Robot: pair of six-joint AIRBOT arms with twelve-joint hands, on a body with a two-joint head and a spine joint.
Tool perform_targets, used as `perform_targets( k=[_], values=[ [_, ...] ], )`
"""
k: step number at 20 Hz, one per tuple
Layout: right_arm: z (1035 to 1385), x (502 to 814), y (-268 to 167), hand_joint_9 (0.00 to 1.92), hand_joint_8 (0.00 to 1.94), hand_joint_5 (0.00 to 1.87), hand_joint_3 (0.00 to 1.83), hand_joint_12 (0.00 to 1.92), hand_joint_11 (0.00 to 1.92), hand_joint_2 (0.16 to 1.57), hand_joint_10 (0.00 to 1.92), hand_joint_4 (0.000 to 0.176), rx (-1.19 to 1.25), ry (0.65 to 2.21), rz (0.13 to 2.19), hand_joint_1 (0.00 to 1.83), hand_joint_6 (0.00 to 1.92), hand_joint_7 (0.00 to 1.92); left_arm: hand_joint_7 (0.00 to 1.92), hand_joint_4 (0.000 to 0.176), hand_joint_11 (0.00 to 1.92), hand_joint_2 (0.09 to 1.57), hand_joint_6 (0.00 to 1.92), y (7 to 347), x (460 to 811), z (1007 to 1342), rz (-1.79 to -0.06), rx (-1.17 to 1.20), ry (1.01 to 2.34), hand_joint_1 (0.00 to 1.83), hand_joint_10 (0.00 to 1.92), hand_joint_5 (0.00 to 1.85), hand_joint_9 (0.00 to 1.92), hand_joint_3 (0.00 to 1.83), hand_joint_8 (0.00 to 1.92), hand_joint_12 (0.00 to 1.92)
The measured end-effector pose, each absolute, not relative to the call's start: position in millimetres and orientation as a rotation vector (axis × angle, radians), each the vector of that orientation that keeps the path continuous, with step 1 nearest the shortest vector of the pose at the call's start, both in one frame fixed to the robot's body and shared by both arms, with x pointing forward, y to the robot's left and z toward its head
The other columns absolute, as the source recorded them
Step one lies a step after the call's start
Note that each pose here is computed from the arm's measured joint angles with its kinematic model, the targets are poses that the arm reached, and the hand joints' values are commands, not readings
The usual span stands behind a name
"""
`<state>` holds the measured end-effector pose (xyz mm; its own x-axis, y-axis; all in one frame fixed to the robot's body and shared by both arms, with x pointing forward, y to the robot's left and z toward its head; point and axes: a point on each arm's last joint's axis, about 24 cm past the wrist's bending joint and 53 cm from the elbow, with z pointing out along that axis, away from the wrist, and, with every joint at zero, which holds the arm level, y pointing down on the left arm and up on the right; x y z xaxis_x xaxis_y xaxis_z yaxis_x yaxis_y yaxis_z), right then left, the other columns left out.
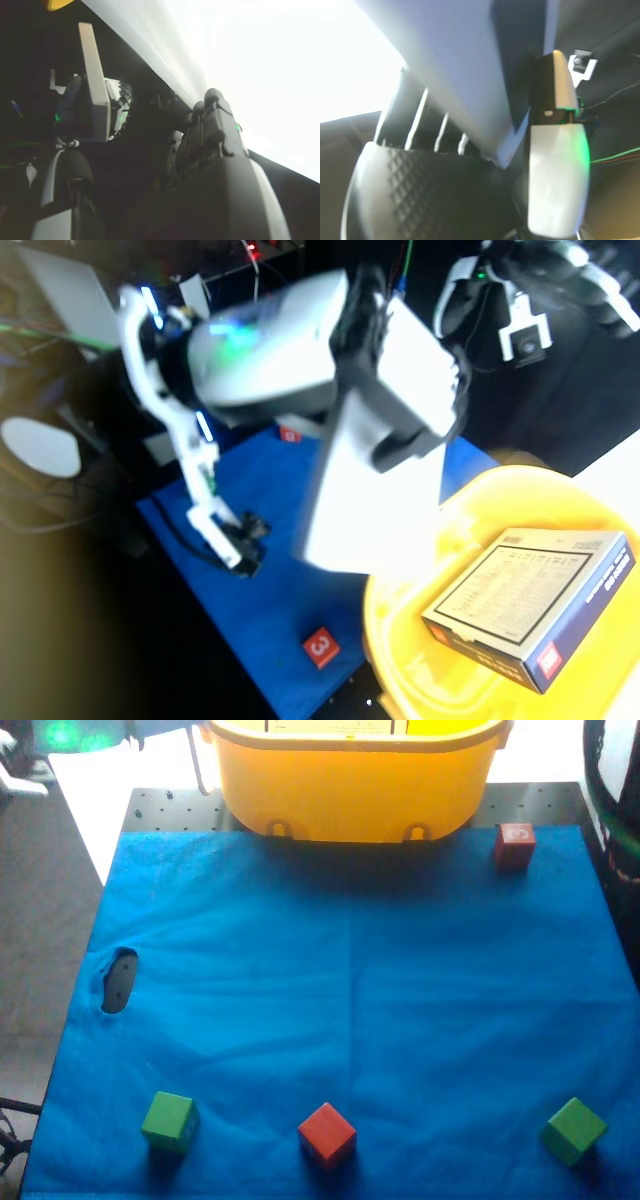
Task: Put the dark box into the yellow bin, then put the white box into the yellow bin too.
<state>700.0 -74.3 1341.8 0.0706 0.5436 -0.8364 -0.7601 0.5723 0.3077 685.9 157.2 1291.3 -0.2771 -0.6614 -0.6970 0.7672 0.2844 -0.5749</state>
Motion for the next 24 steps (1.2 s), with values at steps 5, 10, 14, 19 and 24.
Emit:
perform_targets(
  k=[5, 10, 14, 19, 24],
  values=[
    [1345.9, 706.1, -72.7, 1.18, 0.89, 1.13, 0.0, 1.43, 1.0, 1.05, 0.94, 0.0, -0.232, 1.121, 0.98, 1.29, 0.52, 1.18, 0.0, 0.176, 0.01, 1.11, 0.0, 155.6, 674.4, 1283.1, -1.413, 0.119, 1.225, 0.55, 0.0, 0.0, 0.0, 0.02, 0.0, 0.0],
    [1355.3, 712.5, -81.3, 1.06, 1.0, 1.15, 0.0, 1.77, 1.01, 1.04, 1.48, 0.0, -0.223, 1.095, 0.961, 1.19, 0.68, 1.1, 0.0, 0.176, 0.0, 1.2, 0.01, 155.3, 662.3, 1291.0, -1.445, 0.142, 1.173, 0.59, 0.0, 0.02, 0.0, 0.0, 0.0, 0.0],
    [1355.8, 724.9, -96.5, 1.23, 1.69, 1.17, 0.0, 1.92, 1.31, 1.03, 1.92, 0.0, -0.191, 1.097, 0.93, 1.19, 0.64, 1.08, 0.0, 0.171, 0.09, 1.26, 0.01, 156.4, 651.3, 1295.6, -1.47, 0.152, 1.143, 0.46, 0.0, 0.08, 0.0, 0.0, 0.0, 0.05],
    [1351.8, 748.8, -122.5, 1.28, 0.94, 1.16, 0.0, 1.71, 1.19, 1.04, 1.36, 0.0, -0.116, 1.125, 0.885, 1.19, 0.67, 1.27, 0.0, 0.129, 0.12, 1.24, 0.01, 158.6, 644.1, 1304.6, -1.494, 0.153, 1.096, 0.6, 0.01, 0.07, 0.04, 0.0, 0.0, 0.08],
    [1336.9, 769.1, -111.5, 1.26, 0.98, 1.14, 0.0, 1.69, 1.21, 1.05, 1.41, 0.0, -0.088, 1.184, 0.878, 1.18, 0.7, 1.25, 0.09, 0.1, 0.03, 1.13, 0.01, 157.2, 636.5, 1309.4, -1.507, 0.175, 1.068, 0.74, 0.01, 0.19, 0.08, 0.0, 0.01, 0.06]
  ],
)
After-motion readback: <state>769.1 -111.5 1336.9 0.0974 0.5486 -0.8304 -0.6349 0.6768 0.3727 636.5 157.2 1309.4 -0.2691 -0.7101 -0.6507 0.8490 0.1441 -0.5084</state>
